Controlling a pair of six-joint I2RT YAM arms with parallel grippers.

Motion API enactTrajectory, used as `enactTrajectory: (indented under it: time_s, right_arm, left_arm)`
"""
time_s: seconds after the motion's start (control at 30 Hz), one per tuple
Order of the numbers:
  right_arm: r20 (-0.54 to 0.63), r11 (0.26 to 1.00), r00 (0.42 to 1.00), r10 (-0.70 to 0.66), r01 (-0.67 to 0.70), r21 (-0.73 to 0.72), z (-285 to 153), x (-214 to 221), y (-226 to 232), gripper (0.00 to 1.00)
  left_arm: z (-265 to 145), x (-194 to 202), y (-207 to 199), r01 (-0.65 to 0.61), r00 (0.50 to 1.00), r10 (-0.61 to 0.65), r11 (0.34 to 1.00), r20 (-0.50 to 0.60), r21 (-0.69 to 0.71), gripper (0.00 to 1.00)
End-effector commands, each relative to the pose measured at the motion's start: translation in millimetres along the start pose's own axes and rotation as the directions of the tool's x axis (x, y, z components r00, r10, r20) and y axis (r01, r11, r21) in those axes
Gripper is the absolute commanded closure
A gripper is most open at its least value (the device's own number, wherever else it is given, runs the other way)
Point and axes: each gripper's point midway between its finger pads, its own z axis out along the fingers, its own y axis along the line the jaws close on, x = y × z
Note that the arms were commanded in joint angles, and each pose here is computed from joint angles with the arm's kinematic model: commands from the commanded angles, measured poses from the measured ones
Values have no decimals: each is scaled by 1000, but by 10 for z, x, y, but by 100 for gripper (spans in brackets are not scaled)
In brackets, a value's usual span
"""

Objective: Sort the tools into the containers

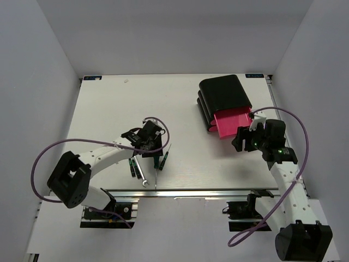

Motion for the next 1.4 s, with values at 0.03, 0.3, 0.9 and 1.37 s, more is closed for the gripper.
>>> enactTrajectory:
  time_s: [0.03, 0.3, 0.9, 1.37]
  right_arm:
    - [-7, 998, 999, -46, 46, -39, -142, 99, 104, 27]
    - [41, 994, 995, -92, 94, -60, -245, 48, 179, 27]
    - [122, 987, 988, -99, 113, -114, -331, -114, 321, 26]
    - [166, 983, 981, -100, 123, -136, -406, -244, 393, 26]
  left_arm:
    - [89, -94, 119, 10, 999, -6, 995, 41, -95, 48]
    - [406, -43, 126, -12, 1000, 10, 990, -11, -140, 51]
    - [240, -369, 35, -33, 997, 44, 988, 71, -150, 100]
    - [-970, -1447, -1110, -131, 955, 58, 962, 292, 238, 100]
